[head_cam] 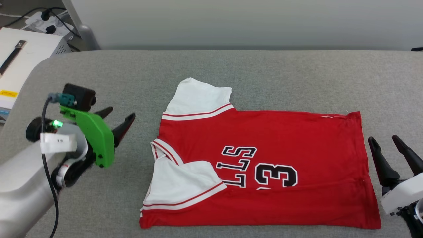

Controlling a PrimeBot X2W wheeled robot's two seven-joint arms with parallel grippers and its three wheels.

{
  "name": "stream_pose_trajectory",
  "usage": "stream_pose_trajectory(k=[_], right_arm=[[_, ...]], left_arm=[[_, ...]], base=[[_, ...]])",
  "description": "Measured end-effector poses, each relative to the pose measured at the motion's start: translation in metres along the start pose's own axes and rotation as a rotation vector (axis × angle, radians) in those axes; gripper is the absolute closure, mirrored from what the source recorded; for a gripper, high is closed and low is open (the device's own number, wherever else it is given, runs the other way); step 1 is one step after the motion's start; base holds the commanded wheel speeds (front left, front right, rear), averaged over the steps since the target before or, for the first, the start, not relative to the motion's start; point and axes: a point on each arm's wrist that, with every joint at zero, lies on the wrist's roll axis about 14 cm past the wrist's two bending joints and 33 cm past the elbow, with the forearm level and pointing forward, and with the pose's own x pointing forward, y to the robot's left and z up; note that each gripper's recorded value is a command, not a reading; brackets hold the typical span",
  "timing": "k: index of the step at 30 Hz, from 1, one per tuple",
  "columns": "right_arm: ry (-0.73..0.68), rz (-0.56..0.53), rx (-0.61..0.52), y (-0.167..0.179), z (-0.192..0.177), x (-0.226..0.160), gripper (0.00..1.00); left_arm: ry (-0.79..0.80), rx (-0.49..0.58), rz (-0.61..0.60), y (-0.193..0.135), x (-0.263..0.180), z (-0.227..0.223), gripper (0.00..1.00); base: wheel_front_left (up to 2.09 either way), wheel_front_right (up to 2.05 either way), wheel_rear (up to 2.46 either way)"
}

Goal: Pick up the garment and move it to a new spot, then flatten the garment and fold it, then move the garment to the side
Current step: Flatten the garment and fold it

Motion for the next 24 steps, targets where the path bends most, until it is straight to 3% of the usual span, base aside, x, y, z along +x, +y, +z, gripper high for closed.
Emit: stream_pose_trajectory(k=[7, 11, 24], right_arm=[[-0.05, 0.038, 0.003, 0.025, 0.002, 0.014, 0.0], [-0.05, 0.054, -0.002, 0.033, -0.001, 0.025, 0.0], [0.023, 0.016, 0.005, 0.017, -0.036, 0.052, 0.0]], left_arm=[[-0.067, 0.055, -0.045, -0.003, 0.047, 0.068, 0.0], [-0.014, 0.108, -0.06, -0.001, 0.078, 0.087, 0.0], [0.414, 0.153, -0.14, -0.015, 0.172, 0.044, 0.0]], base=[[0.0, 0.0, 0.0], [0.0, 0.0, 0.0], [0.0, 0.0, 0.0]])
